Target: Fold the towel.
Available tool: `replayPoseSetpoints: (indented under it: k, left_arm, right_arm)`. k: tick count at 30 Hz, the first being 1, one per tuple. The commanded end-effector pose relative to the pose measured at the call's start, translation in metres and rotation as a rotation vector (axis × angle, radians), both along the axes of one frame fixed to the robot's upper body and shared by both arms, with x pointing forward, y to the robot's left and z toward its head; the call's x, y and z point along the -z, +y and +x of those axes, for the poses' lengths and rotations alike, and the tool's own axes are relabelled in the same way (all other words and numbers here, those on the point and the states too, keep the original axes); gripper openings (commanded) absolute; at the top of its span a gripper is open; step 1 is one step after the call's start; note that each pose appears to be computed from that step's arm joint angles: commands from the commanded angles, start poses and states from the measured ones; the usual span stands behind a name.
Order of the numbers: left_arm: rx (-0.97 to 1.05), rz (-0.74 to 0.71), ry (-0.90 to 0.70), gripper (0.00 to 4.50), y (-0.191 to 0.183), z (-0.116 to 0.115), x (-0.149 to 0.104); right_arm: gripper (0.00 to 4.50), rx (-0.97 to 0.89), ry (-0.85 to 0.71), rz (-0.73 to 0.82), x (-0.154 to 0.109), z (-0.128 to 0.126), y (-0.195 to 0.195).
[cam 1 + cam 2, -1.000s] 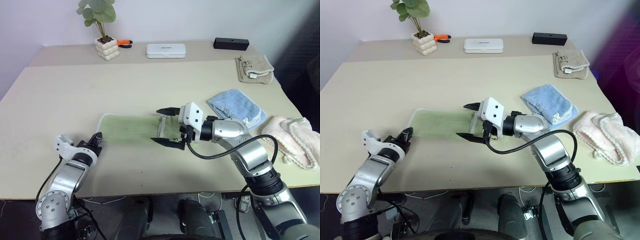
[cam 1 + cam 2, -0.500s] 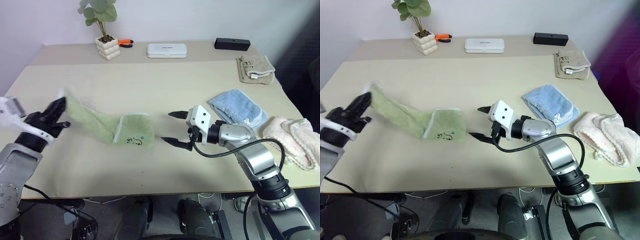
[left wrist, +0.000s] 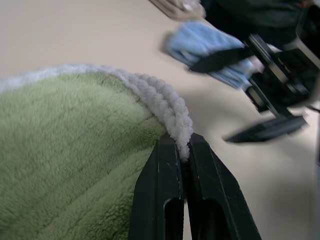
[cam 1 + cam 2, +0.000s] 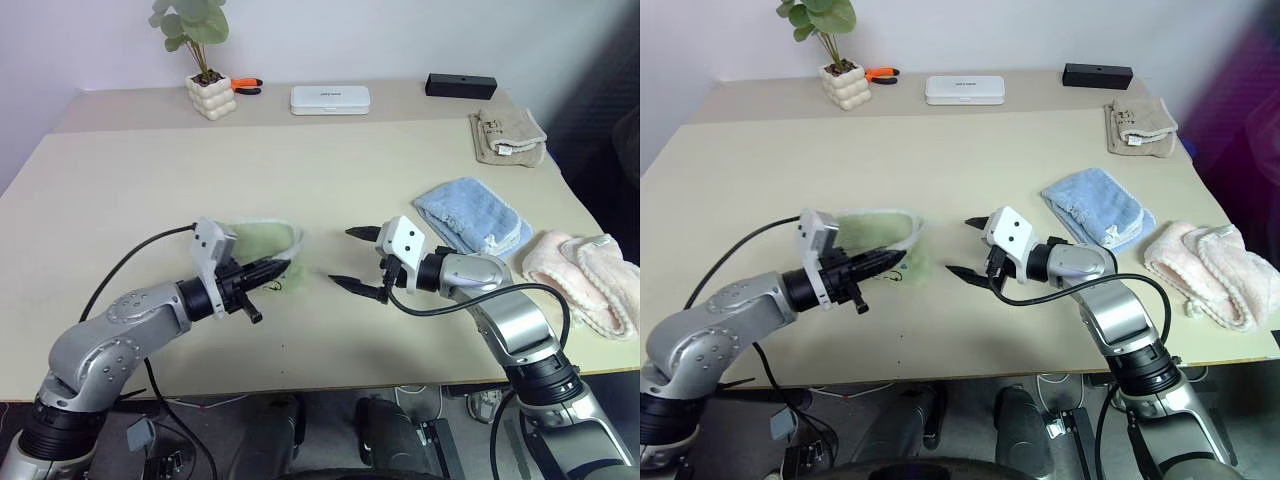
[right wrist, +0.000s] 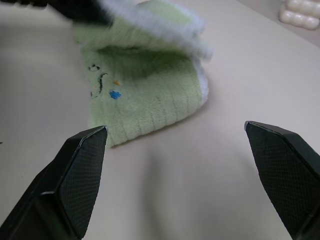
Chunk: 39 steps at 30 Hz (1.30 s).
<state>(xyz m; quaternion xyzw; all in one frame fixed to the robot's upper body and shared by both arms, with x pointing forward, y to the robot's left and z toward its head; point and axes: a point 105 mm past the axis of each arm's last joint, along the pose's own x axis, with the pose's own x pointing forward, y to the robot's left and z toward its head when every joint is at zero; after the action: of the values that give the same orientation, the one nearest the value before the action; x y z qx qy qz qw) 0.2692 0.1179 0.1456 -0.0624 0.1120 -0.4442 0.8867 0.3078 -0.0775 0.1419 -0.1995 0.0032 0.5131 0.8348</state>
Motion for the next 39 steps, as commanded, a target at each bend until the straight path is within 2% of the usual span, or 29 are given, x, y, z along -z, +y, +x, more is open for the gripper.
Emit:
replayPoseSetpoints:
  k: [1, 3, 8, 9, 11, 12, 14, 15, 18, 19, 21, 24, 29, 32, 35, 37, 39]
  left_arm:
    - [0.019, 0.003, -0.021, 0.34, -0.004, 0.002, -0.002]
    - [0.007, -0.02, -0.019, 0.97, -0.001, 0.003, -0.003]
    - [-0.034, -0.04, -0.015, 3.39, 0.016, 0.001, -0.01]
    - [-0.043, -0.044, -0.017, 3.39, 0.023, -0.002, -0.012]
    - [-0.07, -0.1, -0.032, 3.47, 0.038, -0.008, -0.025]
    - [-0.078, -0.12, -0.04, 3.47, 0.042, -0.01, -0.029]
    - [-0.194, -0.125, -0.121, 2.88, 0.062, -0.003, -0.045]
    - [-0.266, -0.102, -0.142, 2.58, 0.072, 0.003, -0.047]
    - [-0.382, -0.051, -0.166, 1.13, 0.083, 0.017, -0.044]
    - [-0.395, -0.049, -0.166, 1.08, 0.082, 0.021, -0.043]
    - [-0.413, -0.016, -0.174, 1.08, 0.077, 0.027, -0.036]
    - [-0.439, 0.06, -0.148, 1.08, 0.069, 0.043, -0.012]
    - [-0.417, 0.168, -0.099, 1.08, 0.057, 0.052, 0.029]
    - [-0.441, 0.17, -0.078, 1.08, 0.058, 0.057, 0.041]
    - [-0.44, 0.162, -0.08, 1.08, 0.058, 0.056, 0.044]
    - [-0.442, 0.138, -0.09, 1.08, 0.06, 0.053, 0.04]
    - [-0.472, 0.049, -0.119, 1.08, 0.065, 0.051, 0.026]
  right_arm:
    - [4.5, 0.015, -0.054, 0.014, -0.012, 0.001, -0.005]
    - [4.5, 0.016, -0.054, 0.012, -0.012, 0.001, -0.005]
    - [4.5, 0.016, -0.056, 0.008, -0.014, 0.001, -0.006]
    - [4.5, 0.016, -0.054, 0.013, -0.015, 0.002, -0.007]
    - [3.96, 0.024, -0.051, 0.026, -0.018, 0.003, -0.007]
    - [3.63, 0.027, -0.05, 0.03, -0.019, 0.004, -0.008]
    - [2.75, 0.014, -0.045, 0.075, -0.028, 0.004, -0.003]
    - [2.23, 0.005, -0.045, 0.105, -0.034, 0.003, 0.003]
    - [0.72, -0.013, -0.024, 0.185, -0.047, 0.005, 0.022]
    - [0.2, -0.013, -0.016, 0.201, -0.048, 0.006, 0.029]
    - [0.09, -0.018, -0.005, 0.212, -0.046, 0.006, 0.042]
    - [0.09, -0.027, -0.002, 0.173, -0.029, 0.012, 0.068]
    - [0.09, 0.002, 0.091, 0.032, 0.022, 0.022, 0.089]
    - [0.09, 0.081, 0.11, -0.04, 0.046, 0.032, 0.084]
    - [0.09, 0.122, 0.119, -0.03, 0.048, 0.037, 0.079]
    - [0.09, 0.122, 0.105, 0.016, 0.037, 0.037, 0.076]
    - [0.09, 0.101, 0.085, 0.067, 0.024, 0.034, 0.073]
